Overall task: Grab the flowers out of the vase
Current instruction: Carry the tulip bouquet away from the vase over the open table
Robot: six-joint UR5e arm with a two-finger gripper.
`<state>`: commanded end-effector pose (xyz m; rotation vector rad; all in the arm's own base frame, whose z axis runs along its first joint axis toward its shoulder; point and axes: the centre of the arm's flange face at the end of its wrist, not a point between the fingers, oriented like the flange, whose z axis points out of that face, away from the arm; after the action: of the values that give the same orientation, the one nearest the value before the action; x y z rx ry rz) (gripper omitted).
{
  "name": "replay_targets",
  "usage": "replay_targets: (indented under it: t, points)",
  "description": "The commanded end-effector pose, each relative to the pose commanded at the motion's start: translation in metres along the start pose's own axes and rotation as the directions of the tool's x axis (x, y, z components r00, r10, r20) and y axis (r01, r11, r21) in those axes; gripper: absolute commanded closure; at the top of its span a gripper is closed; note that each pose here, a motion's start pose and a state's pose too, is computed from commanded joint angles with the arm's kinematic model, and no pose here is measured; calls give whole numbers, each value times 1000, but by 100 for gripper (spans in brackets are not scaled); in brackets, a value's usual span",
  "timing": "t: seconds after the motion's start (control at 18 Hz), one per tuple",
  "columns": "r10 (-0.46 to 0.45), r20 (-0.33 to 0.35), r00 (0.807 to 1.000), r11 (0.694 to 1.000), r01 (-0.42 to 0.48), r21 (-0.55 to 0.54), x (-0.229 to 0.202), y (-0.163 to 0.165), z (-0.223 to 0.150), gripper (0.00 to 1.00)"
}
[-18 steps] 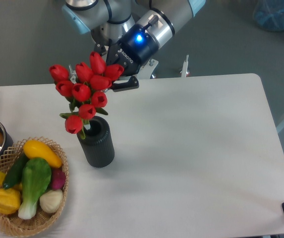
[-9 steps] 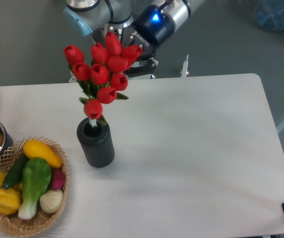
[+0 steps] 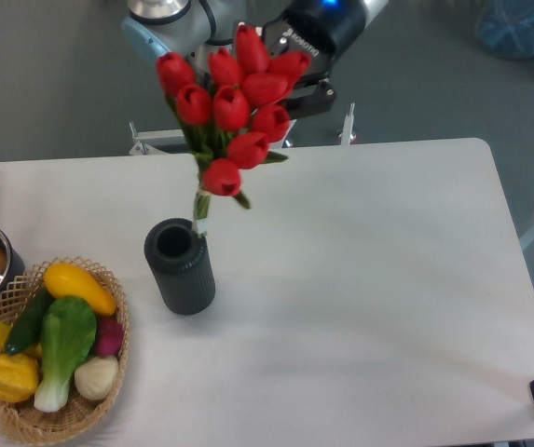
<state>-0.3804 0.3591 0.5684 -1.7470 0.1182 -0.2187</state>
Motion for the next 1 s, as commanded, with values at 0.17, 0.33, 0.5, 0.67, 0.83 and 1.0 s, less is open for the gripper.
replay_targets:
  t: [0.17,0.33,0.5,0.67,0.83,1.0]
  points:
    - [-1,-31,1000,997,3,80,-32,13,-2,100]
    - [104,14,995,978,-105,178,-52,11,-39,100]
    - [153,88,984,980,-163,115,-64,18,-60,100]
    - [240,135,961,971,-235,-51,-71,30,-58,100]
    - [266,129,955,961,-254,-105,-81,45,-51,100]
    - [246,132,960,963,-227,-147,-90,58,-48,100]
